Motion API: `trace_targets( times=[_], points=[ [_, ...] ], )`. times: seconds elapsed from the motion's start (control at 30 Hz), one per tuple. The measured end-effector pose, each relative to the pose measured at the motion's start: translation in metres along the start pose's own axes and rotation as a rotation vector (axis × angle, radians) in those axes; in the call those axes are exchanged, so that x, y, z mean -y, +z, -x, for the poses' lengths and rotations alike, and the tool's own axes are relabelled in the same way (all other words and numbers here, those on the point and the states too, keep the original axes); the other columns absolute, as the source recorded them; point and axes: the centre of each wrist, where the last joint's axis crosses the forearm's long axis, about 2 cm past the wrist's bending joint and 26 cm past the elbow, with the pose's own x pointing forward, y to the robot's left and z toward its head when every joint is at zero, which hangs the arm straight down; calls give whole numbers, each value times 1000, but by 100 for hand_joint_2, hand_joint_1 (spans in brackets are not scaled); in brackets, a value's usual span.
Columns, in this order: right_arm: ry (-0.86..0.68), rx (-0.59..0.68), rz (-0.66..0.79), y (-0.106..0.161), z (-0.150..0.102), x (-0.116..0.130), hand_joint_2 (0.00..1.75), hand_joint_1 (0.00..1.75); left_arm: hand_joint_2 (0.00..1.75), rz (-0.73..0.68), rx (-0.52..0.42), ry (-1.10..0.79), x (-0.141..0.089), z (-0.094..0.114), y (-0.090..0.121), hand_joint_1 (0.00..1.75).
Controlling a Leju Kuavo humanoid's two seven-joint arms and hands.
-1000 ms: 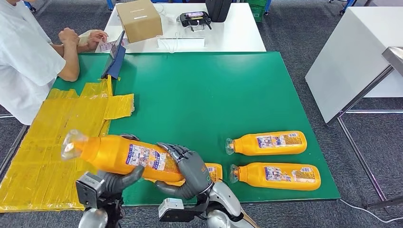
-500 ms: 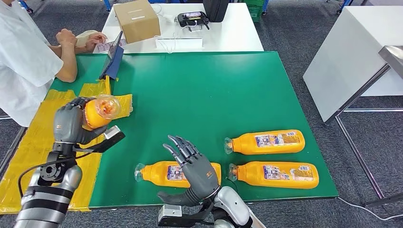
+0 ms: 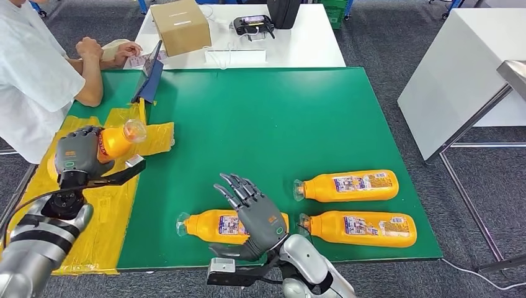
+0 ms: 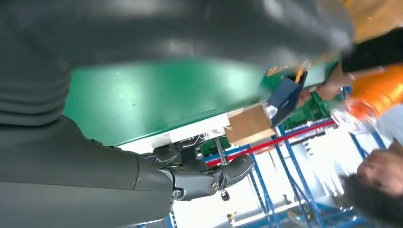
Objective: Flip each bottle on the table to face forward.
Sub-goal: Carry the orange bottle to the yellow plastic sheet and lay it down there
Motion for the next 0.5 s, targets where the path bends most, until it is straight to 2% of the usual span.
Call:
trace_targets(
  times=[0.1,0.23,0.27,0.47,0.5],
  points=[
    [23,-6,-31,-3,2,-1,175,0,175,90,76,-99,21,-2,8,175],
    [77,-44,-102,-4,4,-7,175,0,175,194,137,-160,42,-10,26,4],
    [96,-56,-125,-3,6,-9,175,0,175,212,147,-162,45,-13,29,0],
    [182,-109,-224,0,16,-20,175,0,175,268,162,-113,49,-30,36,0],
    [191,-115,-237,1,18,-21,175,0,131,278,164,-98,49,-32,35,0]
  ],
)
